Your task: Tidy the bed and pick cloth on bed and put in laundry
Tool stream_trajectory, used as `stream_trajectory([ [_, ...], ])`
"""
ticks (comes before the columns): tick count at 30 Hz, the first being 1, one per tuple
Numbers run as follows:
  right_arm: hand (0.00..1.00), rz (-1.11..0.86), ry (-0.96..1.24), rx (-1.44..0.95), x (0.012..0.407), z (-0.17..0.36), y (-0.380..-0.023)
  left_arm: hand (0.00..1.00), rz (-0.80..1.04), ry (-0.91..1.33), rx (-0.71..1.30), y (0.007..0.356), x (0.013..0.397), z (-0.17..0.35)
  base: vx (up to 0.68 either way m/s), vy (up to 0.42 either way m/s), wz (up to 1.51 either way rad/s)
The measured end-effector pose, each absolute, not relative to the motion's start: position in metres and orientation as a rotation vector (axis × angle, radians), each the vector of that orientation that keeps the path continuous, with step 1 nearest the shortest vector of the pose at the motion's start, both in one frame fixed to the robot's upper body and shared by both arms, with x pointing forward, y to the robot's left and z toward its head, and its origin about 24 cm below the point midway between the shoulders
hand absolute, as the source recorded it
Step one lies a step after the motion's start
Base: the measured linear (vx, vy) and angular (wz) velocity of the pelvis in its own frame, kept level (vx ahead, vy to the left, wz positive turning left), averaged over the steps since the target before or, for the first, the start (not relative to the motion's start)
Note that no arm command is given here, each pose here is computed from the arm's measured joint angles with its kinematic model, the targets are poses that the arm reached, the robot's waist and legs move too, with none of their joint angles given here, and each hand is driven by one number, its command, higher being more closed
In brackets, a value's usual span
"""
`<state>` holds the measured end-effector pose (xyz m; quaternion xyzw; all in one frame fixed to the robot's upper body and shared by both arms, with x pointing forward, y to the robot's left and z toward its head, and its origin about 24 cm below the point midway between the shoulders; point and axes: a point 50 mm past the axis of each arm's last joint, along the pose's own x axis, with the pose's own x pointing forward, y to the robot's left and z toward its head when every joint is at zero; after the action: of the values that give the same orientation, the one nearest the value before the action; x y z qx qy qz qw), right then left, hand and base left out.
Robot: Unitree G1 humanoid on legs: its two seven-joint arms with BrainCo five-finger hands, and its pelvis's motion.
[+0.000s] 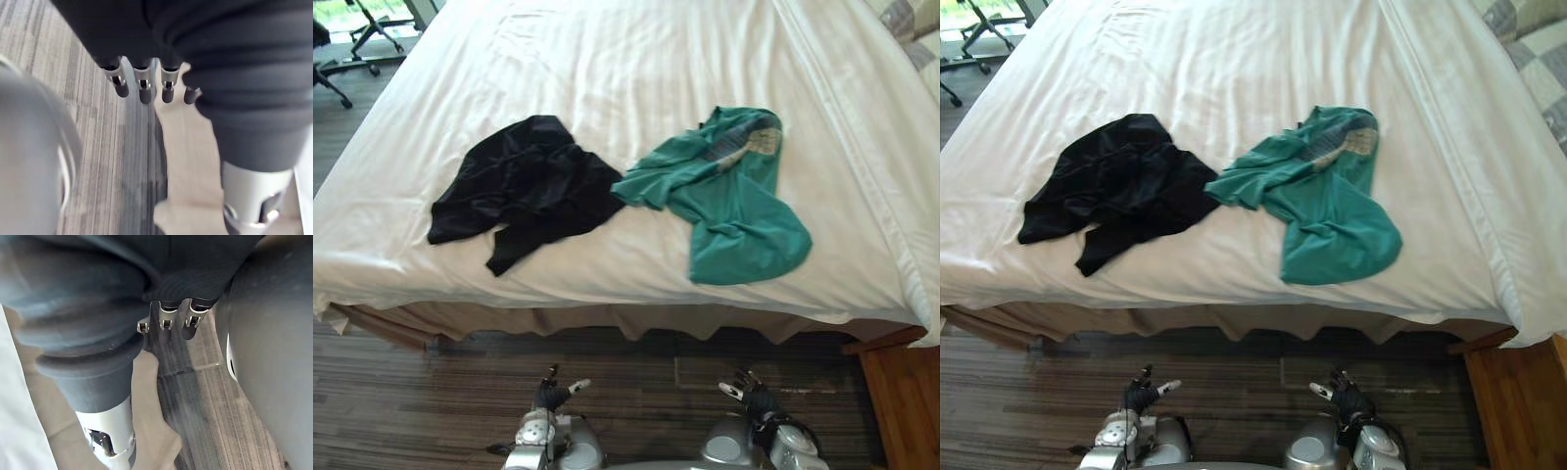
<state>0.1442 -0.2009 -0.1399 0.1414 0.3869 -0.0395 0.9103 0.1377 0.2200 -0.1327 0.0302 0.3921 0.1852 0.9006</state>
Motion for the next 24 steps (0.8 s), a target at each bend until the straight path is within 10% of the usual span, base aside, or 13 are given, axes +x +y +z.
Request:
stream_trajectory([
  [8,0.00,-0.379,0.773,0.506,0.110,-0.147,-0.220,0.00,0.647,0.752,-0.106,0.237,0.158,-0.121,0.03,0.199,0.43],
  [14,0.00,-0.735,0.517,0.562,0.088,-0.128,-0.273,0.00,1.019,0.412,-0.195,0.314,0.153,-0.069,0.00,-0.005,-0.36],
  [24,0.00,-1.100,0.176,-0.288,0.073,0.027,-0.430,0.00,1.322,-0.186,0.186,0.447,0.116,0.104,0.02,0.004,-0.12],
])
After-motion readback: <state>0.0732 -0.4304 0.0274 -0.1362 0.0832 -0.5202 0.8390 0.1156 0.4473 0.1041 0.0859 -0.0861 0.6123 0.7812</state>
